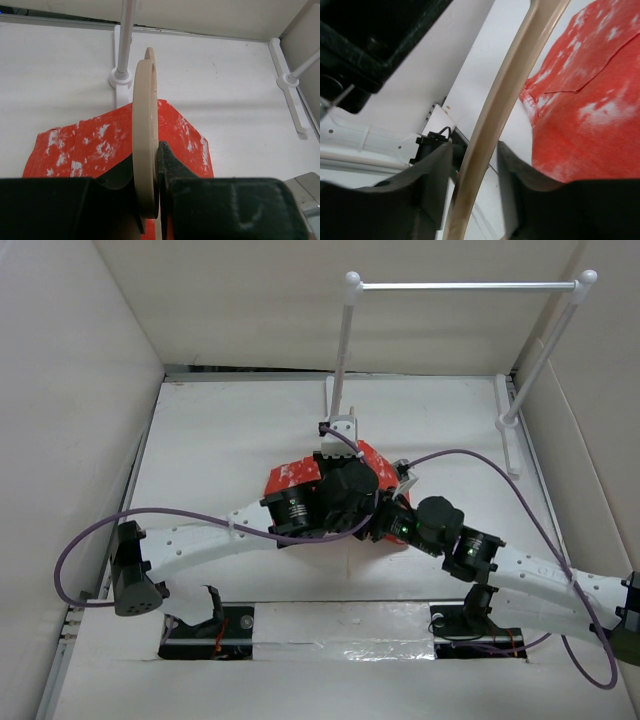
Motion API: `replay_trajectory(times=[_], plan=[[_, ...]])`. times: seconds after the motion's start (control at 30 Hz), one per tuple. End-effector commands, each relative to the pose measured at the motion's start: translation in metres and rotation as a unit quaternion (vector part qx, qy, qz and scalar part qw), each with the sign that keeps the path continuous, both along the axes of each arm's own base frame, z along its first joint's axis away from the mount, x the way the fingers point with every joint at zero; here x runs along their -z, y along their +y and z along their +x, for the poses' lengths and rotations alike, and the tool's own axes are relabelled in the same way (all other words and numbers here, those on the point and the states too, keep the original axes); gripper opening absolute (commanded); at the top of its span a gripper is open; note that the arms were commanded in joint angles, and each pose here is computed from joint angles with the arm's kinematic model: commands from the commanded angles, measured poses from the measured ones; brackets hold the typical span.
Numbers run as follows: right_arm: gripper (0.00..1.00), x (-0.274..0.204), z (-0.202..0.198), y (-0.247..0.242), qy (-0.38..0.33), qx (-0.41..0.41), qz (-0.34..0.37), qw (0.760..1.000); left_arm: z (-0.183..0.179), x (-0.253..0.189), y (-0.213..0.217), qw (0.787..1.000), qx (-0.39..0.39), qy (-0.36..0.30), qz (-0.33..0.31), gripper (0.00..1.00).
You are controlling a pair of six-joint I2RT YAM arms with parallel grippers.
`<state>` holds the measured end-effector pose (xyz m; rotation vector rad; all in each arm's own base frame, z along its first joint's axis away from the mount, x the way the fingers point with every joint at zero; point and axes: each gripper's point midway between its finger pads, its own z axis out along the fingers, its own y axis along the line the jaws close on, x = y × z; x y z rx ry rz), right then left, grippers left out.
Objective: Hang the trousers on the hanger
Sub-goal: Place the hanger at the clothesline.
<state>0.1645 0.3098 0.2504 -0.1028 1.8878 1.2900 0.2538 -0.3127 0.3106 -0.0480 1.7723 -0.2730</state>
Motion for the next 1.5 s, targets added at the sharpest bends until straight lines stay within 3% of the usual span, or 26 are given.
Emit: replay_trajectory(times=[0.0, 0.03, 0.17, 0.2, 0.23, 0.37, 0.47, 0.6, 0.67, 0.8, 0.9, 1.17, 1.47], plan=[[0.43, -0.025, 0.001, 0.005, -0.004, 0.013, 0.074, 0.997, 0.003, -0.047, -0.003, 0.997, -0.006, -0.024, -0.079, 0.00], [0.35, -0.028, 0.000, 0.007, -0.004, 0.008, 0.084, 0.996, 0.006, -0.047, -0.003, 0.996, -0.003, -0.023, -0.081, 0.00], [0.34, -0.030, -0.013, 0.015, 0.008, -0.029, 0.108, 0.994, 0.011, -0.048, -0.002, 0.996, 0.001, -0.021, -0.092, 0.00], [0.30, -0.031, -0.014, 0.015, 0.007, -0.031, 0.111, 0.993, 0.014, -0.049, -0.001, 0.995, -0.001, -0.021, -0.093, 0.00], [0.16, -0.033, -0.014, 0.016, 0.007, -0.031, 0.116, 0.993, 0.017, -0.049, 0.000, 0.995, -0.001, -0.021, -0.094, 0.00], [0.00, -0.048, -0.018, 0.018, 0.009, -0.037, 0.145, 0.989, 0.020, -0.051, -0.005, 0.995, 0.012, -0.019, -0.097, 0.00], [0.00, -0.066, -0.020, 0.015, 0.006, -0.040, 0.179, 0.983, 0.018, -0.057, -0.007, 0.994, 0.020, -0.022, -0.106, 0.00], [0.00, -0.092, -0.026, 0.010, 0.007, -0.048, 0.228, 0.973, 0.018, -0.074, -0.007, 0.991, 0.038, -0.036, -0.121, 0.29], [0.00, -0.105, -0.027, 0.005, 0.005, -0.046, 0.245, 0.968, 0.016, -0.088, -0.012, 0.989, 0.052, -0.043, -0.134, 0.38], [0.00, -0.131, -0.028, -0.007, 0.003, -0.038, 0.282, 0.959, 0.017, -0.117, -0.013, 0.985, 0.067, -0.058, -0.146, 0.69], [0.00, -0.149, -0.025, -0.017, -0.004, -0.025, 0.296, 0.955, 0.015, -0.143, -0.010, 0.981, 0.073, -0.072, -0.164, 0.79], [0.00, -0.164, -0.002, -0.035, -0.018, -0.007, 0.310, 0.951, 0.000, -0.202, 0.037, 0.974, 0.062, -0.113, -0.187, 0.87], [0.00, -0.195, 0.022, -0.074, -0.054, 0.013, 0.311, 0.949, -0.004, -0.186, 0.111, 0.968, 0.025, -0.126, -0.218, 0.85]])
